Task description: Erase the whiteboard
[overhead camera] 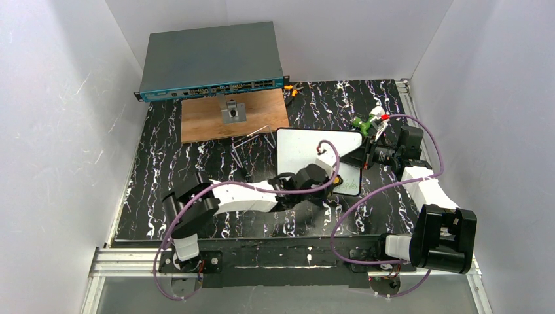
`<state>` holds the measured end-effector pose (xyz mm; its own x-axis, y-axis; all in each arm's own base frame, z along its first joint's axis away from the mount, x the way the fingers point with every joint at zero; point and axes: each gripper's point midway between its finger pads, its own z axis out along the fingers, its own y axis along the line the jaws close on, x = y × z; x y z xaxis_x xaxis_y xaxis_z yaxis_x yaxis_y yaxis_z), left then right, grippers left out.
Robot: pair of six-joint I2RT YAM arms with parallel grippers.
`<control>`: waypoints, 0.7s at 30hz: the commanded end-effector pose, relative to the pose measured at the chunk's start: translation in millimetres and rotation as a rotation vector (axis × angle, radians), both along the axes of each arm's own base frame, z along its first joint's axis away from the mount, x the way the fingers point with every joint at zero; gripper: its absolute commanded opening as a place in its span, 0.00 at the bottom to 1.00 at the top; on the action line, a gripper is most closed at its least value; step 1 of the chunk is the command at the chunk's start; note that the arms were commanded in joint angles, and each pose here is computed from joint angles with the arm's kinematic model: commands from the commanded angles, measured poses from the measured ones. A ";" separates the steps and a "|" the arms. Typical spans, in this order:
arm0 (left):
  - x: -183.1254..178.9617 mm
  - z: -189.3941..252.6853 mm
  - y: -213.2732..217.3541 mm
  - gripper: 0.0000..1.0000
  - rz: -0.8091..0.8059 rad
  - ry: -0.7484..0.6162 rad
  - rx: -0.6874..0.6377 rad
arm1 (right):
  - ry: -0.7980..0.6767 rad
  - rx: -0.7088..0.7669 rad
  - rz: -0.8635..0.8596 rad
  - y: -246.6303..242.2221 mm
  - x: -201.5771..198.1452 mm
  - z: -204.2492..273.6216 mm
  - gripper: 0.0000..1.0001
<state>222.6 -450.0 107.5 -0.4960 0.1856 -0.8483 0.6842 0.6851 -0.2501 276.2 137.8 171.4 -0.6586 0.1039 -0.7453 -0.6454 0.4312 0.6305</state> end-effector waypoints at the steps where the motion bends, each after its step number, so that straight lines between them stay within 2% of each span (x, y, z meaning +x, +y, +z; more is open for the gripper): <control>1: -4.7 -7.4 -4.9 0.00 -0.012 -0.090 0.129 | 0.001 0.042 0.073 9.7 -14.9 15.6 0.01; 4: 3.0 -6.6 0.3 0.00 0.033 -0.124 0.180 | 0.002 0.042 0.073 9.7 -14.9 15.9 0.01; 8: 27.7 13.4 11.7 0.00 0.105 -0.252 0.254 | 0.001 0.042 0.074 9.7 -15.2 15.6 0.01; 14: 41.7 49.3 -1.3 0.00 0.075 -0.353 0.256 | 0.001 0.042 0.074 9.8 -15.5 16.0 0.01; 21: 25.5 19.8 -5.6 0.00 -0.046 -0.335 0.357 | 0.002 0.042 0.073 9.7 -15.1 15.6 0.01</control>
